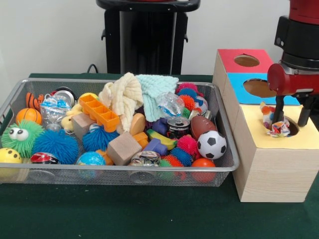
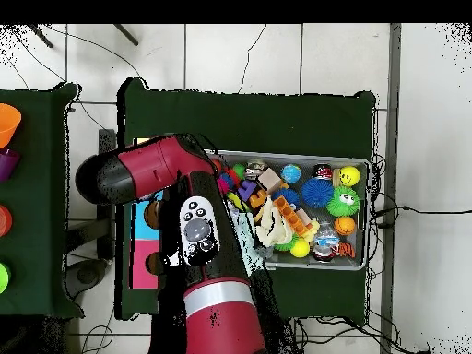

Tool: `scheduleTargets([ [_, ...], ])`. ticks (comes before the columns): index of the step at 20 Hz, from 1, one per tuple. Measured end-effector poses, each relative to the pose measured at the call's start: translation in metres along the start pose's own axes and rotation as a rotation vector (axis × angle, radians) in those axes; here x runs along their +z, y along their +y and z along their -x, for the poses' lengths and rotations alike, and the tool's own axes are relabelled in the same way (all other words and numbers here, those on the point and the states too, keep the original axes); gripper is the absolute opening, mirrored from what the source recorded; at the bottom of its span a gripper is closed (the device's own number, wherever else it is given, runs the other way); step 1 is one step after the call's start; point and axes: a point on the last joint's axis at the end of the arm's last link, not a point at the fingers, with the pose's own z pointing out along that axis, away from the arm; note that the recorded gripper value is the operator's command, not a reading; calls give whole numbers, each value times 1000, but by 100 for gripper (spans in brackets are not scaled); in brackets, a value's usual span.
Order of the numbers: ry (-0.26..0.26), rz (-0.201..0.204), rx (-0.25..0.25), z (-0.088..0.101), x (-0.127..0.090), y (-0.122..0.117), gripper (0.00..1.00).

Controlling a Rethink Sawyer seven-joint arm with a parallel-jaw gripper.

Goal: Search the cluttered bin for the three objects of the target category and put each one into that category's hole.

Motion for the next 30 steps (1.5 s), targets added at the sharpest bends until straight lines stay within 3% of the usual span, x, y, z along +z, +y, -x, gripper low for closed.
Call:
scheduleTargets([
  [17,0,0,0,0,0,0,100],
  [30,-39,18,4,12,-27,3,100],
])
